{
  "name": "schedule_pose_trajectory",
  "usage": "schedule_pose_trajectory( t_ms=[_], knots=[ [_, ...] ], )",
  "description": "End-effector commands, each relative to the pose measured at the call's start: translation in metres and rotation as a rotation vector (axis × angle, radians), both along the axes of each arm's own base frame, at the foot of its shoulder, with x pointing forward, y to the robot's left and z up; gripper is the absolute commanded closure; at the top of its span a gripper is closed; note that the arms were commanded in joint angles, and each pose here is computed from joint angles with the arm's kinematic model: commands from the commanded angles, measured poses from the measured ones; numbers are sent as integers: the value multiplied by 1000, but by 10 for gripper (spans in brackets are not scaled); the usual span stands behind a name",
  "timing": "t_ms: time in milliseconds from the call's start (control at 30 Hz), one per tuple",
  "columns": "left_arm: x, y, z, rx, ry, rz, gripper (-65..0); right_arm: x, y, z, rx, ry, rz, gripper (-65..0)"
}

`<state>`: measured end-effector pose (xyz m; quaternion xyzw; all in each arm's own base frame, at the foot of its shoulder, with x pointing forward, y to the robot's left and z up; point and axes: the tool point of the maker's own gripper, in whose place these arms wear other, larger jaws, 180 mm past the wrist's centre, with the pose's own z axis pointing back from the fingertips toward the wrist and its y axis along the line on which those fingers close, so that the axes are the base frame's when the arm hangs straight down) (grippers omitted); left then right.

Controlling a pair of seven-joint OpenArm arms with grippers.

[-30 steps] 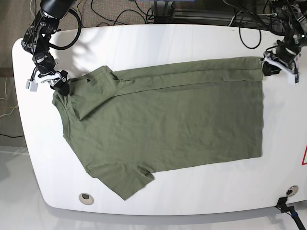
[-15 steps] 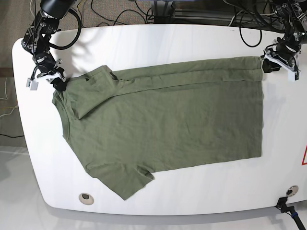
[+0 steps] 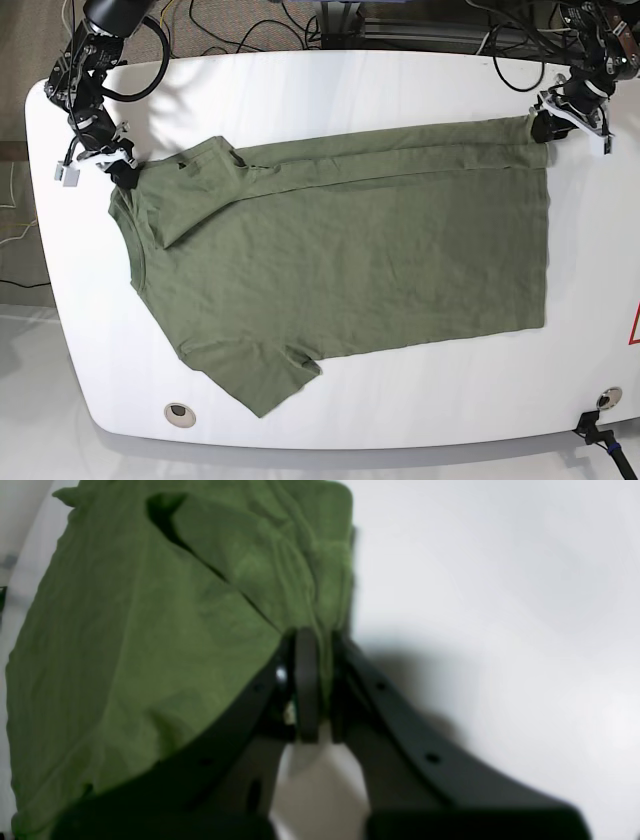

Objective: Fold the T-shirt properly
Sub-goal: 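Regrasp the folded edge with both grippers, then drag the shirt toward the robot with both grippers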

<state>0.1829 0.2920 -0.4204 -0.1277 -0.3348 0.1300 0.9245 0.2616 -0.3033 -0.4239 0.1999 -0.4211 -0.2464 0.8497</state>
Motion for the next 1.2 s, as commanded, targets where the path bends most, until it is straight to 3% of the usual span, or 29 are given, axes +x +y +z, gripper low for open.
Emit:
schedule_pose_trajectory(
  t_ms=[0, 800, 867, 933, 1167],
  knots=[
    [-11, -4, -8, 6, 56, -25, -190, 5, -9, 11, -29, -25, 1, 0],
    [4, -25, -7, -15, 30, -103, -182, 5, -8, 11, -26, -26, 2, 0],
    [4, -25, -7, -15, 30, -103, -116, 5, -10, 11, -28, -26, 1, 0],
    [4, -25, -7, -15, 31, -100, 0, 5, -10, 11, -28, -26, 1, 0],
    [5, -25, -7, -13, 29, -100, 0, 5, -8, 11, -25, -25, 2, 0]
  ],
)
